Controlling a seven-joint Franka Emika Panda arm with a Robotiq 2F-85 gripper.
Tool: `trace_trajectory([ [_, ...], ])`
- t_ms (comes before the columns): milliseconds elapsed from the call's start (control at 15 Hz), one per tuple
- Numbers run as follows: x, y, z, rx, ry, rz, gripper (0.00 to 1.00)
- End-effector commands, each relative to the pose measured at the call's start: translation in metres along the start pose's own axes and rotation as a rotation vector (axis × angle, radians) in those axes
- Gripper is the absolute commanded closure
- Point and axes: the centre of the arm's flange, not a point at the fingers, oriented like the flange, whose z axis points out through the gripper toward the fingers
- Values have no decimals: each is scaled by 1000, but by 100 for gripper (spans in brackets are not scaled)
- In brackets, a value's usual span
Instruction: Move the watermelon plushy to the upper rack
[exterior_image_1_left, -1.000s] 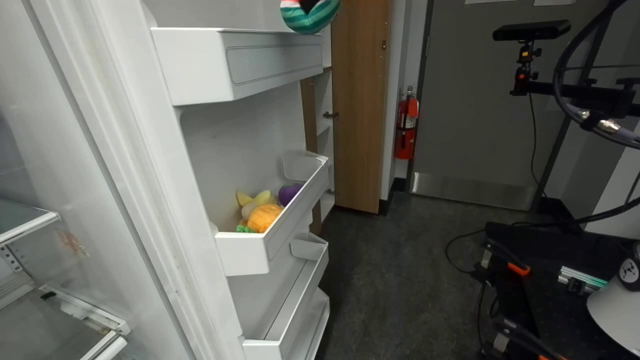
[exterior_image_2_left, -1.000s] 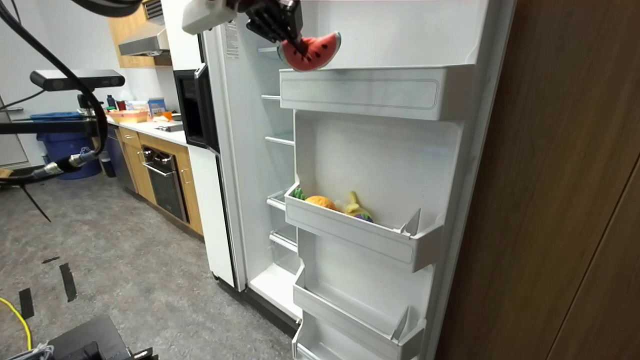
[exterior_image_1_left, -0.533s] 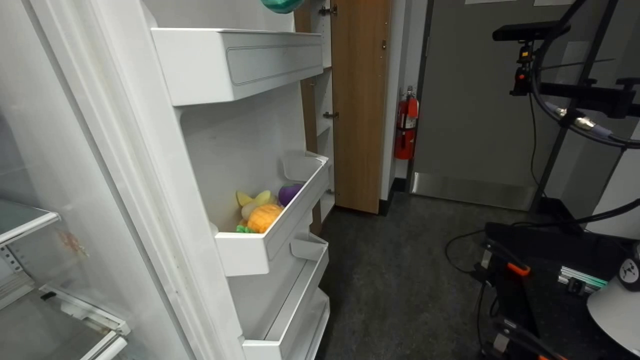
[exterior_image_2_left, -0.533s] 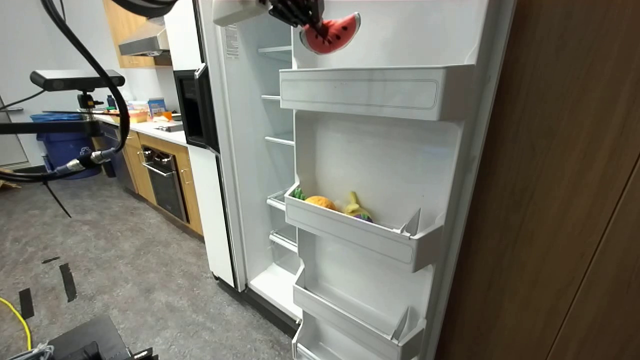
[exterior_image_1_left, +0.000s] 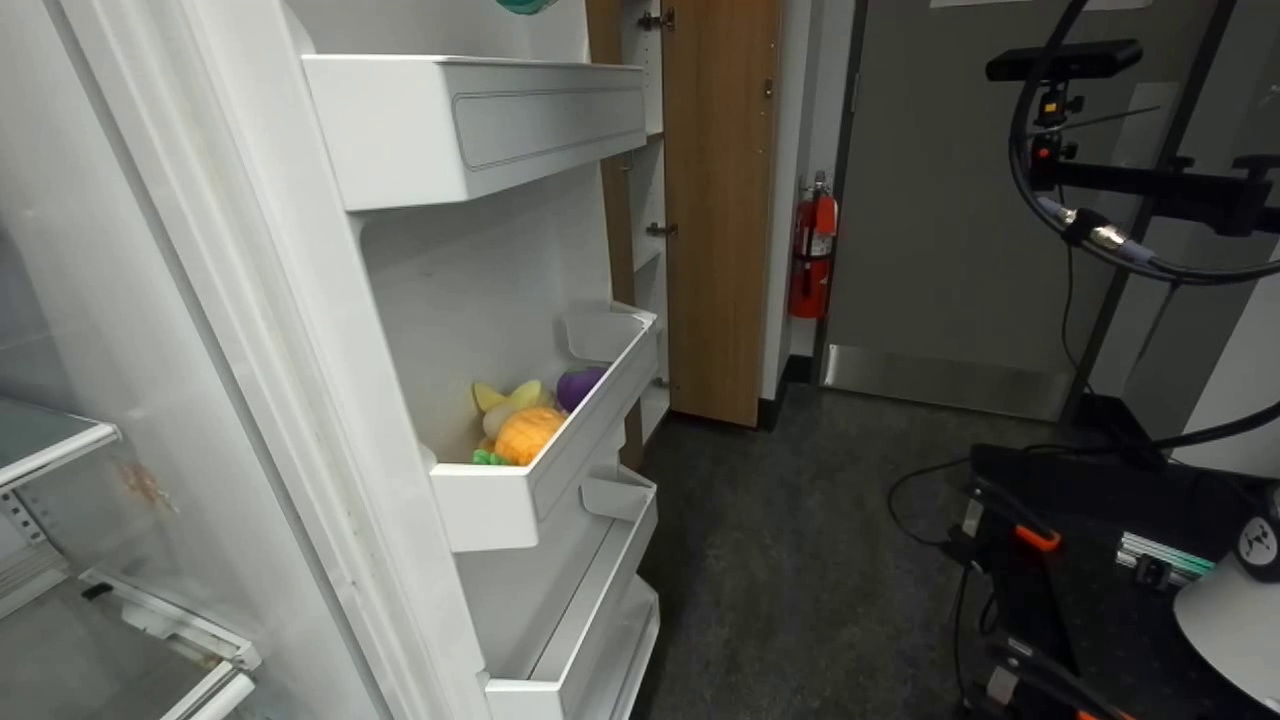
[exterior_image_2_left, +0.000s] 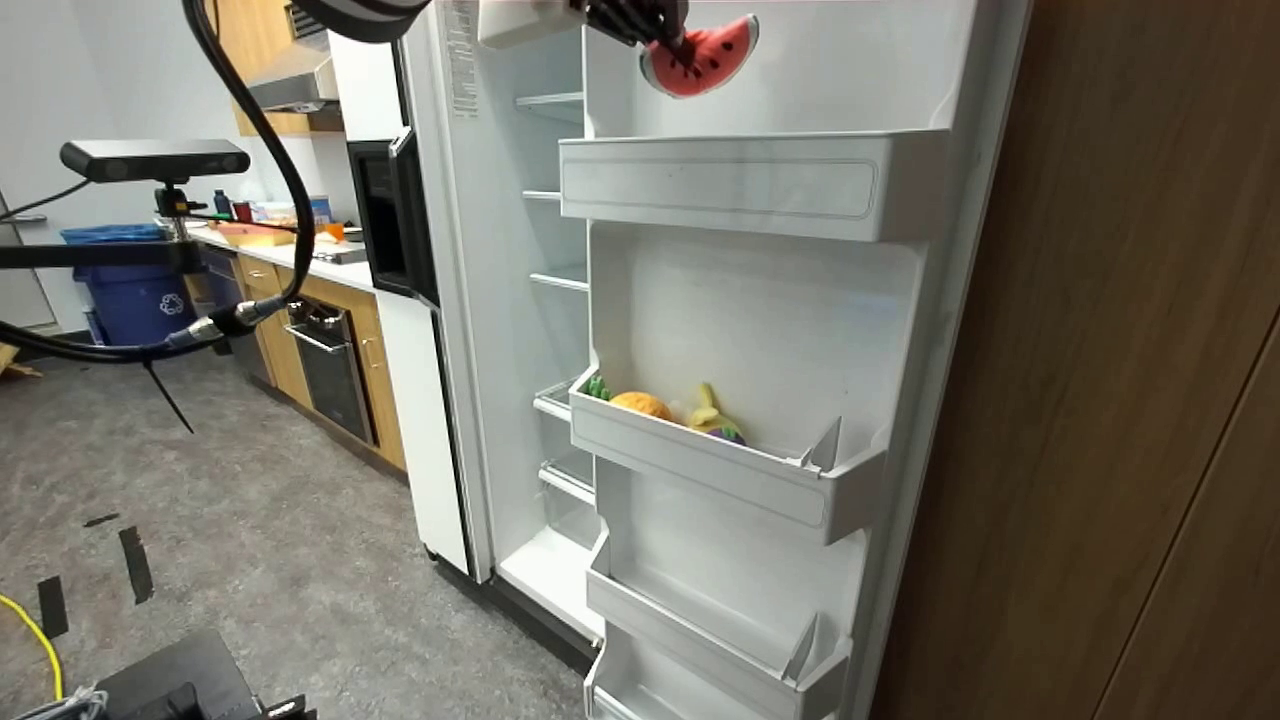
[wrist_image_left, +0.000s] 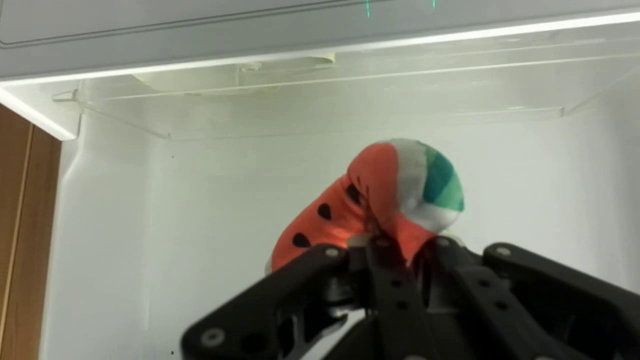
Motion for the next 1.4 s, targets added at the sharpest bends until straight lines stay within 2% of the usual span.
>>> trace_trajectory([
  [0, 14, -13, 23, -21, 24, 2, 98],
  [67, 14, -15, 27, -21, 23, -2, 98],
  [133, 12, -18, 30, -27, 22, -2, 66],
  [267, 10, -23, 35, -30, 20, -1, 58],
  [733, 1, -48, 15, 14, -22, -1, 4],
  [867, -1, -57, 3, 39, -45, -2, 0],
  [1333, -9, -84, -44, 138, -177, -85, 0],
])
